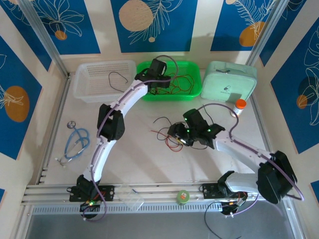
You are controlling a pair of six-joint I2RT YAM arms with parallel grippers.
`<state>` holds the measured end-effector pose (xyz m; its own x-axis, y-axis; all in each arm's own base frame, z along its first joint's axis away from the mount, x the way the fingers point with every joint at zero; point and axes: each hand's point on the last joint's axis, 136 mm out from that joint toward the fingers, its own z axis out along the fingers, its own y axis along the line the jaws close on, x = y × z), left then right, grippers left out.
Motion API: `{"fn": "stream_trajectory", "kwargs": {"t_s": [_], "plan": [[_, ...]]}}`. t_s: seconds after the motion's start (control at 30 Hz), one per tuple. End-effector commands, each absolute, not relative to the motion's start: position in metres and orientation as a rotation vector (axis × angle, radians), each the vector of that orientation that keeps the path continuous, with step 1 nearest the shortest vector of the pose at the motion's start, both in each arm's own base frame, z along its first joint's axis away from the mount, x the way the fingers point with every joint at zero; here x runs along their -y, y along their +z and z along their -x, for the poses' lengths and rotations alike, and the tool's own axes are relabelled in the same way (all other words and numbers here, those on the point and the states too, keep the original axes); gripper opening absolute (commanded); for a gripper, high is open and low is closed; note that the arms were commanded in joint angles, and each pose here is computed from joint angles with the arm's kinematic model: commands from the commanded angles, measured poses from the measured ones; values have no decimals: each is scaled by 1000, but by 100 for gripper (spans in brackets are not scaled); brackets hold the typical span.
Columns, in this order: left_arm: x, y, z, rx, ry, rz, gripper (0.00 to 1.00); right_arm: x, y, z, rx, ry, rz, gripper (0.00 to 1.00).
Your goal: Untangle the cables
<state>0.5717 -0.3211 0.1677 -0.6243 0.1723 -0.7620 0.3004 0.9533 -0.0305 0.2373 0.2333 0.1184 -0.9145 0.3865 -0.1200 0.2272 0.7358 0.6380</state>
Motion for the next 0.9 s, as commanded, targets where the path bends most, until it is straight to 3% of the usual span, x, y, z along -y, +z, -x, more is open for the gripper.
{"fn": "stream_trajectory", "kwargs": {"t_s": [0.0,0.07,0.27,0.57,0.73,0.87], "plan": [[306,282,-550,-2099,-274,-303,91,-250,128,-259,-2642,943,-483,58],[295,309,-535,-2071,-279,-294,100,-256,124,-265,-2649,924,-484,59],[266,361,-474,-2023,-344,-294,100,-272,109,-278,-2680,887,-500,62],[220,359,-378,-2076,-448,-262,100,-292,95,-295,-2719,841,-487,61],[202,358,-335,-2070,-509,-266,100,-303,83,-303,-2756,781,-469,48],[193,357,-310,-2082,-537,-271,100,-306,85,-306,-2742,738,-453,25]]}}
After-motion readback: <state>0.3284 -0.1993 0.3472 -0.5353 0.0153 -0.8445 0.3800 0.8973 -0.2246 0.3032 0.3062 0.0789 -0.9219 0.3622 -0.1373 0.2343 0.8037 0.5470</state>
